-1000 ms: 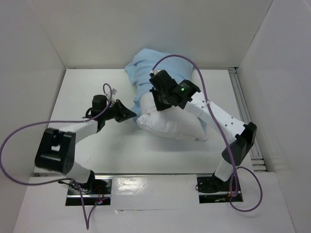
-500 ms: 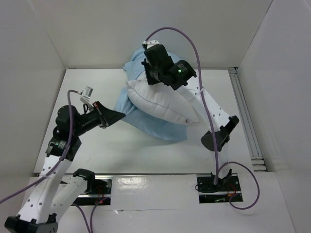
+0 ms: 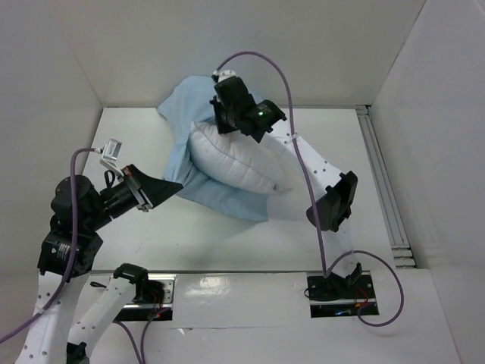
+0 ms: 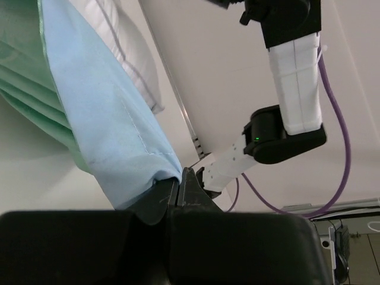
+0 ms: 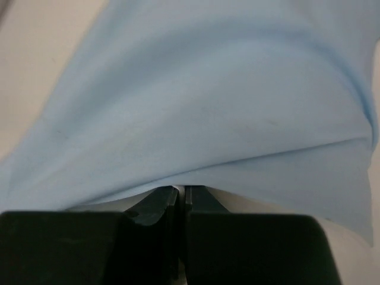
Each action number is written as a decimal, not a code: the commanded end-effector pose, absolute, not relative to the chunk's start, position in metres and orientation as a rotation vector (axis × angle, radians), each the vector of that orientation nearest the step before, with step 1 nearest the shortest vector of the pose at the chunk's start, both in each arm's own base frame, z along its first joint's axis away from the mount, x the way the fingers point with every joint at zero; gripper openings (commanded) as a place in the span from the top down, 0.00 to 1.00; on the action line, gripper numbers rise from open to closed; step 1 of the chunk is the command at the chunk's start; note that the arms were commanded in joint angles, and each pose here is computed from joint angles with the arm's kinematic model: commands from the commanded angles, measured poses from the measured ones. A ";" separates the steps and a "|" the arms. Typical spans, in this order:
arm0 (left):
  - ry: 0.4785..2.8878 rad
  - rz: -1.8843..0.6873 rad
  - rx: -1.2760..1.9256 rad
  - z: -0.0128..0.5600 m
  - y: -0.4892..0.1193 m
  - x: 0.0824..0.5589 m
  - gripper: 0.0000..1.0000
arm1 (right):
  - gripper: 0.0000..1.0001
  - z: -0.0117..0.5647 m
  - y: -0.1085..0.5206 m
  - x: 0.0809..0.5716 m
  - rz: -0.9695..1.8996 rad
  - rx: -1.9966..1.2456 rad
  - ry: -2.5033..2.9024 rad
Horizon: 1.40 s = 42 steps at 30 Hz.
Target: Put the pillow into the pillowcase
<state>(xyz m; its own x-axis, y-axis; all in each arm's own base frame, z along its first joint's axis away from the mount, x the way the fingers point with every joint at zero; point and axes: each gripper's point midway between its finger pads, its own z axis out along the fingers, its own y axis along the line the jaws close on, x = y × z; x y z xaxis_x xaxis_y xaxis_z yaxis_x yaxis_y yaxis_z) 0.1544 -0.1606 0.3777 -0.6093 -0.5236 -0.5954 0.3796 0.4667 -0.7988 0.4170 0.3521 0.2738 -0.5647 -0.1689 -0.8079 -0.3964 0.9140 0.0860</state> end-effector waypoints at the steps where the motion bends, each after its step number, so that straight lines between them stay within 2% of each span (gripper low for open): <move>1: 1.516 -1.463 0.198 0.479 -0.172 0.091 1.00 | 1.00 0.398 0.304 0.472 0.286 -0.108 1.842; 4: 1.505 -1.481 0.226 0.486 -0.173 0.086 1.00 | 1.00 0.460 0.290 0.449 0.384 -0.067 1.694; 5: 1.485 -1.478 0.237 0.492 -0.173 0.083 1.00 | 1.00 0.435 0.307 0.449 0.408 -0.098 1.702; 7: 1.495 -1.511 0.227 0.490 -0.173 0.077 1.00 | 1.00 0.431 0.323 0.426 0.480 -0.134 1.678; 8: 1.485 -1.518 0.256 0.491 -0.173 0.068 1.00 | 1.00 0.377 0.333 0.422 0.451 -0.195 1.777; 10: 1.490 -1.525 0.275 0.487 -0.174 0.064 1.00 | 1.00 0.323 0.354 0.402 0.472 -0.269 1.874; 11: 1.510 -1.516 0.272 0.484 -0.173 0.063 1.00 | 1.00 0.272 0.361 0.383 0.454 -0.344 1.961; 12: 1.514 -1.479 0.297 0.481 -0.172 0.063 0.91 | 1.00 0.253 0.364 0.371 0.459 -0.381 1.988; 13: 1.522 -1.459 0.308 0.479 -0.171 0.061 0.69 | 1.00 0.258 0.363 0.352 0.488 -0.400 1.967; 14: 1.532 -1.439 0.320 0.480 -0.171 0.063 0.23 | 1.00 0.229 0.363 0.328 0.480 -0.446 1.989; 15: 1.562 -1.407 0.333 0.471 -0.170 0.063 0.09 | 1.00 0.229 0.361 0.316 0.505 -0.444 1.982; 16: 1.579 -1.393 0.337 0.469 -0.170 0.066 0.00 | 1.00 0.243 0.353 0.303 0.532 -0.443 1.952; 17: 1.585 -1.375 0.336 0.466 -0.170 0.068 0.00 | 0.97 0.238 0.347 0.294 0.543 -0.451 1.978; 18: 1.600 -1.354 0.320 0.464 -0.169 0.075 0.00 | 0.80 0.235 0.345 0.283 0.549 -0.480 1.996; 19: 1.613 -1.325 0.321 0.460 -0.169 0.083 0.00 | 0.56 0.233 0.343 0.272 0.553 -0.496 2.013; 20: 1.610 -1.288 0.310 0.458 -0.166 0.088 0.00 | 0.20 0.238 0.339 0.255 0.571 -0.518 2.021; 22: 1.647 -1.240 0.271 0.451 -0.165 0.106 0.00 | 0.05 0.250 0.335 0.242 0.596 -0.509 2.012; 23: 1.712 -1.220 0.250 0.439 -0.168 0.125 0.09 | 0.01 0.265 0.328 0.237 0.626 -0.481 1.992; 25: 1.784 -1.162 0.257 0.419 -0.170 0.151 0.21 | 0.01 0.268 0.320 0.225 0.660 -0.439 2.023; 27: 1.908 -1.100 0.216 0.389 -0.172 0.189 0.30 | 0.06 0.266 0.296 0.221 0.618 -0.351 2.055; 28: 1.944 -1.057 0.217 0.378 -0.171 0.202 0.30 | 0.23 0.264 0.288 0.219 0.627 -0.255 2.085; 29: 1.974 -1.024 0.209 0.369 -0.171 0.215 0.30 | 0.34 0.268 0.272 0.218 0.611 -0.168 2.078; 31: 2.090 -0.910 0.163 0.341 -0.169 0.247 0.29 | 0.57 0.236 0.246 0.206 0.566 0.013 2.192; 32: 2.112 -0.857 0.198 0.334 -0.169 0.255 0.29 | 0.75 0.229 0.232 0.203 0.551 0.100 2.218; 33: 2.129 -0.801 0.194 0.329 -0.168 0.266 0.29 | 0.78 0.211 0.216 0.195 0.490 0.164 2.287; 34: 2.181 -0.756 0.187 0.312 -0.167 0.280 0.28 | 0.78 0.194 0.203 0.195 0.472 0.313 2.320; 35: 2.191 -0.725 0.205 0.308 -0.170 0.284 0.25 | 0.73 0.188 0.199 0.189 0.496 0.368 2.351; 36: 2.194 -0.649 0.195 0.305 -0.165 0.294 0.22 | 0.61 0.188 0.203 0.190 0.550 0.400 2.347; 37: 2.204 -0.609 0.197 0.300 -0.164 0.301 0.19 | 0.43 0.176 0.200 0.192 0.566 0.441 2.361; 39: 2.239 -0.530 0.206 0.287 -0.169 0.314 0.12 | 0.14 0.175 0.213 0.190 0.711 0.447 2.379; 41: 2.282 -0.405 0.149 0.269 -0.162 0.331 0.06 | 0.07 0.171 0.224 0.196 0.843 0.470 2.383; 42: 2.299 -0.369 0.122 0.261 -0.159 0.336 0.05 | 0.06 0.163 0.226 0.199 0.853 0.466 2.402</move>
